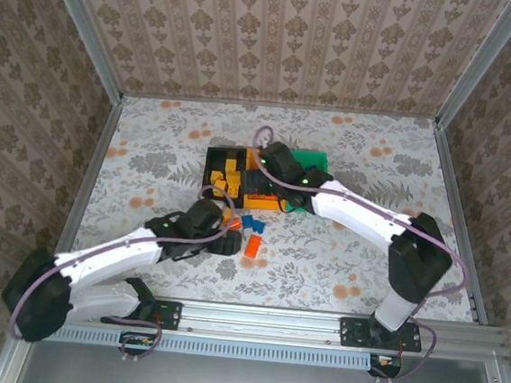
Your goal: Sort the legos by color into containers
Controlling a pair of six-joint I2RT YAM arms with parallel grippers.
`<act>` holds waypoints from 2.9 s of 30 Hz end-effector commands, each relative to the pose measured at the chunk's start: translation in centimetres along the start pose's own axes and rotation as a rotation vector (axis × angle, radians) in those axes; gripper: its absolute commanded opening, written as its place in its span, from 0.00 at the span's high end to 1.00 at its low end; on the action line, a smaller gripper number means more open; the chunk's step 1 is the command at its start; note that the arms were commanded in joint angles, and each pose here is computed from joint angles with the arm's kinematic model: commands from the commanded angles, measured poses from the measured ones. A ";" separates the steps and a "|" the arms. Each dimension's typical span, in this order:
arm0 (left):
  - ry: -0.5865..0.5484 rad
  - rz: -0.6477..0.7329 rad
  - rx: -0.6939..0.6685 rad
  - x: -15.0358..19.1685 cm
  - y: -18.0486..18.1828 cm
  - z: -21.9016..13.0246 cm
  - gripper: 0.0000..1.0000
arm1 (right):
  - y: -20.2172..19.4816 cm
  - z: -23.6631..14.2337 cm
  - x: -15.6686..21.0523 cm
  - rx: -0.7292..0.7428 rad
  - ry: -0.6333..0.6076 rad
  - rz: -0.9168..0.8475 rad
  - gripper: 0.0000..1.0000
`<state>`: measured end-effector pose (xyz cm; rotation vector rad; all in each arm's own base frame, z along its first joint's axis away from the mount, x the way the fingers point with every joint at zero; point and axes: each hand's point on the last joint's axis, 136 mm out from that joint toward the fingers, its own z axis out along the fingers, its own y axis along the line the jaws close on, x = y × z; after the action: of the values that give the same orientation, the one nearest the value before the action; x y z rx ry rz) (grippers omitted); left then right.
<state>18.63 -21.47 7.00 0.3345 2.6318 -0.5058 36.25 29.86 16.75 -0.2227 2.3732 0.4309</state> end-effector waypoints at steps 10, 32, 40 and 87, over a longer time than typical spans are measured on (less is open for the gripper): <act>0.112 0.294 -0.207 -0.9 -4.2 5.4 0.21 | -7.5 -7.2 2.2 0.081 -0.109 0.110 0.17; 0.257 0.374 -0.324 3.2 -3.6 7.8 0.66 | -10.4 -10.2 1.5 0.087 -0.198 0.180 0.16; 0.082 0.354 -0.221 -1.4 -6.2 4.1 0.70 | -10.9 -10.1 1.8 0.094 -0.197 0.206 0.16; -0.314 -0.070 0.034 -11.0 -1.3 -4.4 0.00 | -0.1 0.4 10.7 -0.143 0.157 -0.116 0.19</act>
<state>27.50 -24.77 17.92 0.2532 2.2982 -0.6158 27.59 27.32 8.75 -0.4276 2.5085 0.5017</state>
